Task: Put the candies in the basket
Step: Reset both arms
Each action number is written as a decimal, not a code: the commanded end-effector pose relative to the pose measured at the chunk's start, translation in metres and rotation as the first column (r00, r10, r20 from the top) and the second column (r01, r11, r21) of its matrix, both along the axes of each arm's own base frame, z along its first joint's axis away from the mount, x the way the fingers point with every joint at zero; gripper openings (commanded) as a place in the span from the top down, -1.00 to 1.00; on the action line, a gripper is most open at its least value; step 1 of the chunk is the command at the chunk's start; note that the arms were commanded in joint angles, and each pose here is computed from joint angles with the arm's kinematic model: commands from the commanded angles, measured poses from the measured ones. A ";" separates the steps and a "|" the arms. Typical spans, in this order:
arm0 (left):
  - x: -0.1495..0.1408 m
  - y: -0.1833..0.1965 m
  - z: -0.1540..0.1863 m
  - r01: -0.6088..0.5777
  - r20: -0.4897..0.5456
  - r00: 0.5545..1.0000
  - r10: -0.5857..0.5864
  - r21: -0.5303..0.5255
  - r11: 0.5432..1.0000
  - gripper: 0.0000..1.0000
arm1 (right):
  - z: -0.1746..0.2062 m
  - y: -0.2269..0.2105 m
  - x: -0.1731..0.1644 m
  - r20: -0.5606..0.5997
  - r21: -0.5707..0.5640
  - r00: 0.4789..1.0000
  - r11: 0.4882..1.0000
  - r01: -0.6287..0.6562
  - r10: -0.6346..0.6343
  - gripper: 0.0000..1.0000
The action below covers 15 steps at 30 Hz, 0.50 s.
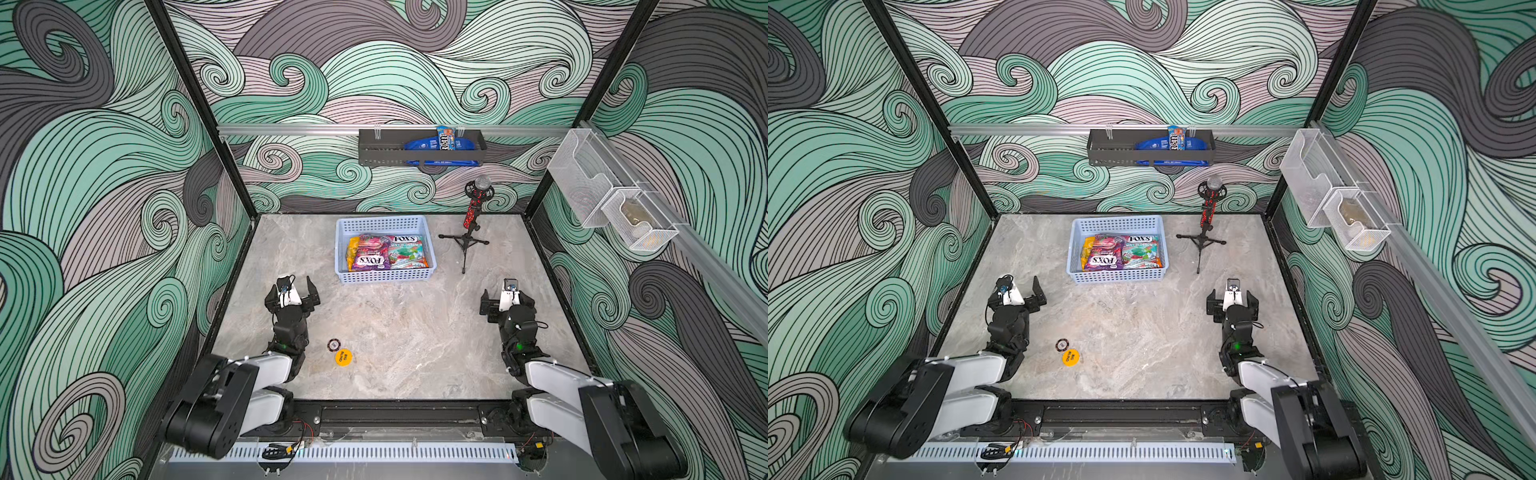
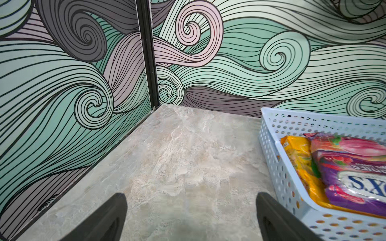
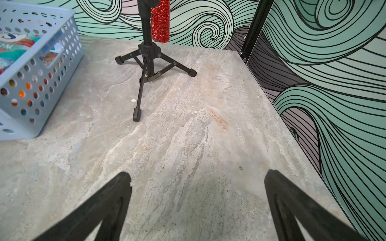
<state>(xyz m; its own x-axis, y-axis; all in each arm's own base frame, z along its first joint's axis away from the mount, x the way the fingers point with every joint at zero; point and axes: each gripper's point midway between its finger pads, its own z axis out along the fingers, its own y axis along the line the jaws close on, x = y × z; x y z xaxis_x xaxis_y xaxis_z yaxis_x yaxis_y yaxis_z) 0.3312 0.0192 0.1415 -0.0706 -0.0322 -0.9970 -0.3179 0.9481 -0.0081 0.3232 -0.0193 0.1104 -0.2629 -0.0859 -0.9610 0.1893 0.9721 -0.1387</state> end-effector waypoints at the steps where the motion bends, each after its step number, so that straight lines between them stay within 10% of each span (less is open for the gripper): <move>1: 0.010 0.003 0.009 0.033 0.095 0.995 -0.032 -0.008 0.999 -0.97 | 0.054 0.003 0.016 0.263 0.074 0.965 0.997 -0.035 0.015 -1.00; 15: 0.032 0.002 -0.002 0.065 0.048 0.997 -0.064 -0.009 0.998 -0.97 | 0.030 -0.003 0.043 0.221 0.056 0.973 0.996 -0.076 0.062 -1.00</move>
<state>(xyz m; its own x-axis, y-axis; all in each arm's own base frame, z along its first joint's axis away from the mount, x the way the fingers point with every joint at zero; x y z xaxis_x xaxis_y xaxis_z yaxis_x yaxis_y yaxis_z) 0.3611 0.0221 0.1375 -0.0276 -0.0423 -0.9987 -0.2667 0.9632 -0.0335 0.3555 -0.0340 0.1210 -0.1071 -0.0280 -0.9939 0.2124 0.9759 -0.0504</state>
